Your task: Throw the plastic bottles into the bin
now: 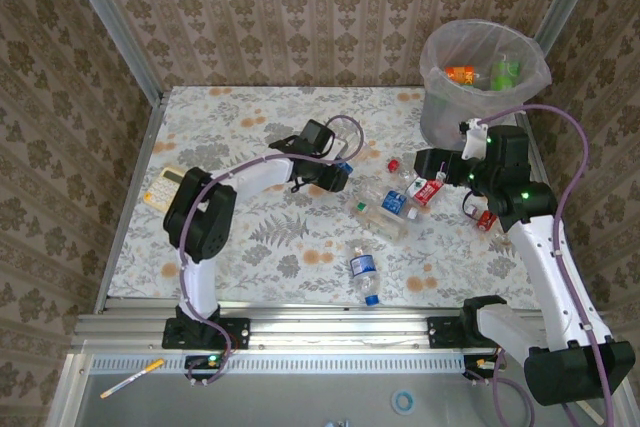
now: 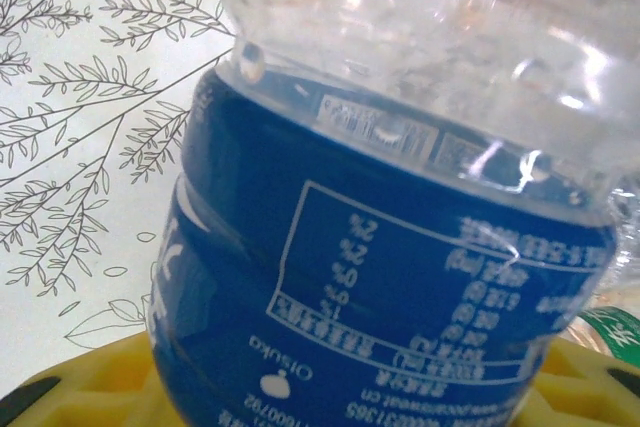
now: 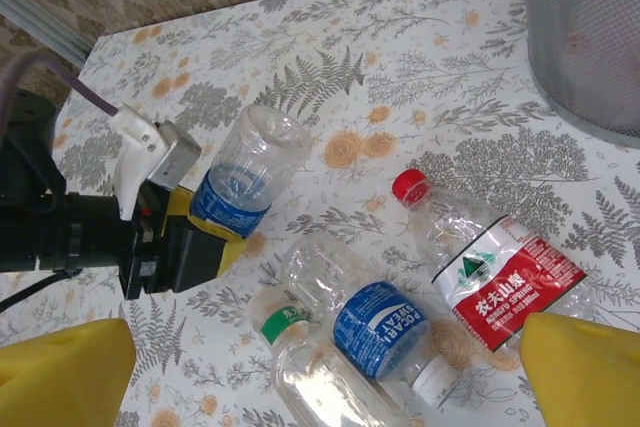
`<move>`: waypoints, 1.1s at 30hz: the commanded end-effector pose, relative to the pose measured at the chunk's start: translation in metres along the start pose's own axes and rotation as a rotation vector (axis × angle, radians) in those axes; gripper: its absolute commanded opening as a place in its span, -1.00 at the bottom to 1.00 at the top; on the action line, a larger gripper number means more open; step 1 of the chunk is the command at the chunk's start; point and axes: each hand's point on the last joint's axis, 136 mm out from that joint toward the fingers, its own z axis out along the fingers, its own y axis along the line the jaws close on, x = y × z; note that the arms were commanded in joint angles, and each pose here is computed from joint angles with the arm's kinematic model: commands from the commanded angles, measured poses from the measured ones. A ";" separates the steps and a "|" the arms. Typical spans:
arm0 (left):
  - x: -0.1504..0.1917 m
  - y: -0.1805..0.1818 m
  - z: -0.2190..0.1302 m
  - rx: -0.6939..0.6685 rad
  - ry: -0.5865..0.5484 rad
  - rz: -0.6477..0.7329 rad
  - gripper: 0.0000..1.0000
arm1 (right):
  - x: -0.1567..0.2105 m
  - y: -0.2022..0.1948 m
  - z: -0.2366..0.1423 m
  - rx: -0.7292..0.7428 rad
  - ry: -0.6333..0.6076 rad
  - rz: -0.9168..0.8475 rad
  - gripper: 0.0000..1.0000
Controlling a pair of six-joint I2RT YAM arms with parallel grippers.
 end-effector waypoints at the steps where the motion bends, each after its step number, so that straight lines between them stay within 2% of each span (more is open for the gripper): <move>1: -0.023 -0.019 -0.027 0.059 -0.100 0.065 -0.32 | 0.004 0.006 0.002 -0.045 0.000 0.026 1.00; 16: -0.047 -0.104 -0.065 0.225 -0.205 0.259 -0.32 | 0.004 0.019 0.023 -0.172 -0.002 0.114 1.00; 33: -0.049 -0.150 -0.077 0.379 -0.245 0.322 -0.34 | 0.021 0.023 0.049 -0.257 0.041 0.223 0.98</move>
